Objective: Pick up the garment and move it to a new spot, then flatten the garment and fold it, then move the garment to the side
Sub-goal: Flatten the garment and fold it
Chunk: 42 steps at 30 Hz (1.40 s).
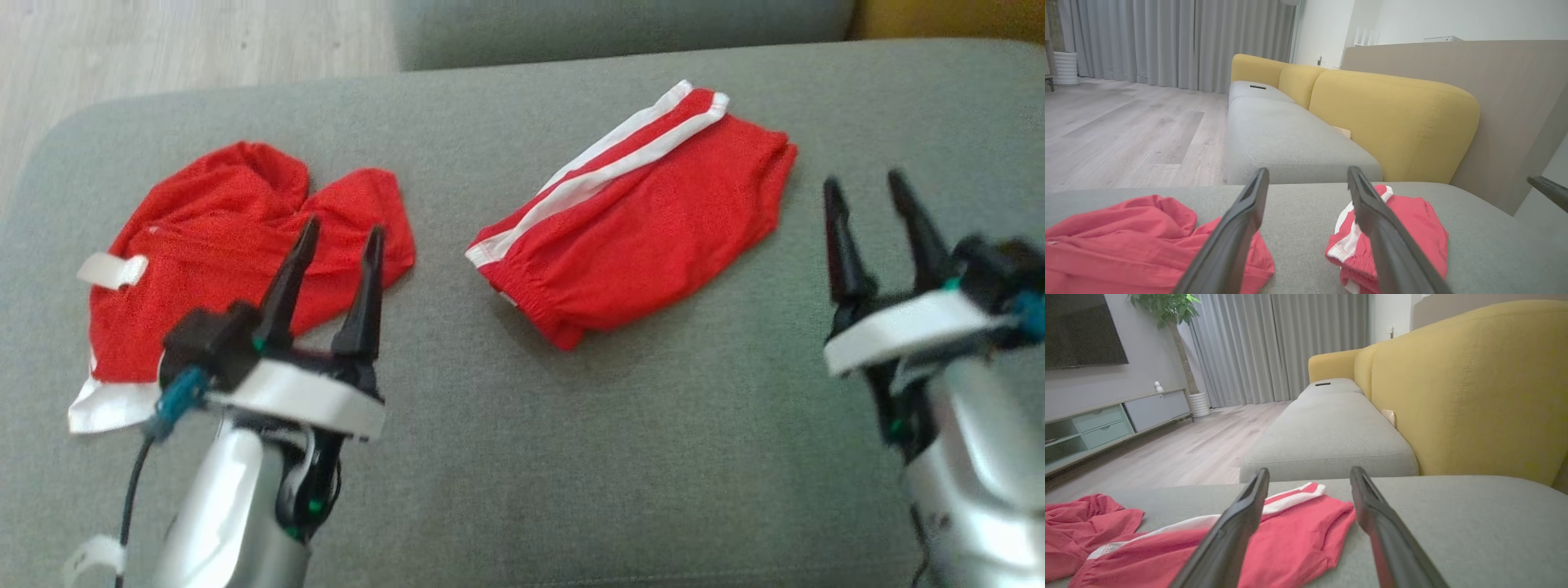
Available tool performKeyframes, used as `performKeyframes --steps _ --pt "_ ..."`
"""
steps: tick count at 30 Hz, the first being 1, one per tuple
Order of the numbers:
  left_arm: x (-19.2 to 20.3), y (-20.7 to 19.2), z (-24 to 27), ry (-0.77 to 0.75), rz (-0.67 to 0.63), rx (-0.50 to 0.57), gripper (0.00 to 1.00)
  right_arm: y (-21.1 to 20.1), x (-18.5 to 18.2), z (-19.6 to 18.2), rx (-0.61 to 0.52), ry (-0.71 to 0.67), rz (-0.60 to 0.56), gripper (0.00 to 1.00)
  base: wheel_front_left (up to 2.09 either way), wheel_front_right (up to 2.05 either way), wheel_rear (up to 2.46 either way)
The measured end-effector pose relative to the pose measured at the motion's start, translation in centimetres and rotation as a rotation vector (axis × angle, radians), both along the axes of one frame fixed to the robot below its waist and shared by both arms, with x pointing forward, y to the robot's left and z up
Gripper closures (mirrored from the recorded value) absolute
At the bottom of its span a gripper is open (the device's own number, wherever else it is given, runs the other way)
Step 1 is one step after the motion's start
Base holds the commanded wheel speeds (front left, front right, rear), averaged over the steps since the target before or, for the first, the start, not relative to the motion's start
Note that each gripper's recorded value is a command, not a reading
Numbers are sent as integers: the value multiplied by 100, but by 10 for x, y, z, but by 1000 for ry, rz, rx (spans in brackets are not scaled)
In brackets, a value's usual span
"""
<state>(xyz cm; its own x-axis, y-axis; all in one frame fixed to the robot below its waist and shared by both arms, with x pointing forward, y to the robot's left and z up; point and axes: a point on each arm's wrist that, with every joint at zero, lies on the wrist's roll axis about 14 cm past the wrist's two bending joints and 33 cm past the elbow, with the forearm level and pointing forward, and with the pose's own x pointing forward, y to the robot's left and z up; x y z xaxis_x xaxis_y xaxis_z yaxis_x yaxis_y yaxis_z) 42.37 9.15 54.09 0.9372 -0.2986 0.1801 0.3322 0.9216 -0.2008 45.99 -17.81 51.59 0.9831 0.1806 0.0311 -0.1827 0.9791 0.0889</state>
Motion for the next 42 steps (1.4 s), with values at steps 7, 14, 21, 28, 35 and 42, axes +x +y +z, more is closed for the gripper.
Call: performKeyframes --steps 7,14,21,28,35,42 --pt "-25 -2 -18 39 4 26 0 3 -45 -24 35 39 -58 0 0 0 0" --pt "-29 2 -23 51 14 32 0 4 -52 -26 33 36 -78 0 0 0 0" --pt "-25 5 -29 65 23 30 0 4 -44 -42 21 112 -80 0 0 0 0" --pt "-17 -2 -36 82 1 33 0 -3 -16 -67 88 248 -121 0 0 0 0" --pt "-5 7 -46 111 22 28 0 3 46 -90 298 428 -152 0 0 0 0" --pt "2 23 -52 135 68 -11 0 6 84 -125 390 600 -180 0 0 0 0"
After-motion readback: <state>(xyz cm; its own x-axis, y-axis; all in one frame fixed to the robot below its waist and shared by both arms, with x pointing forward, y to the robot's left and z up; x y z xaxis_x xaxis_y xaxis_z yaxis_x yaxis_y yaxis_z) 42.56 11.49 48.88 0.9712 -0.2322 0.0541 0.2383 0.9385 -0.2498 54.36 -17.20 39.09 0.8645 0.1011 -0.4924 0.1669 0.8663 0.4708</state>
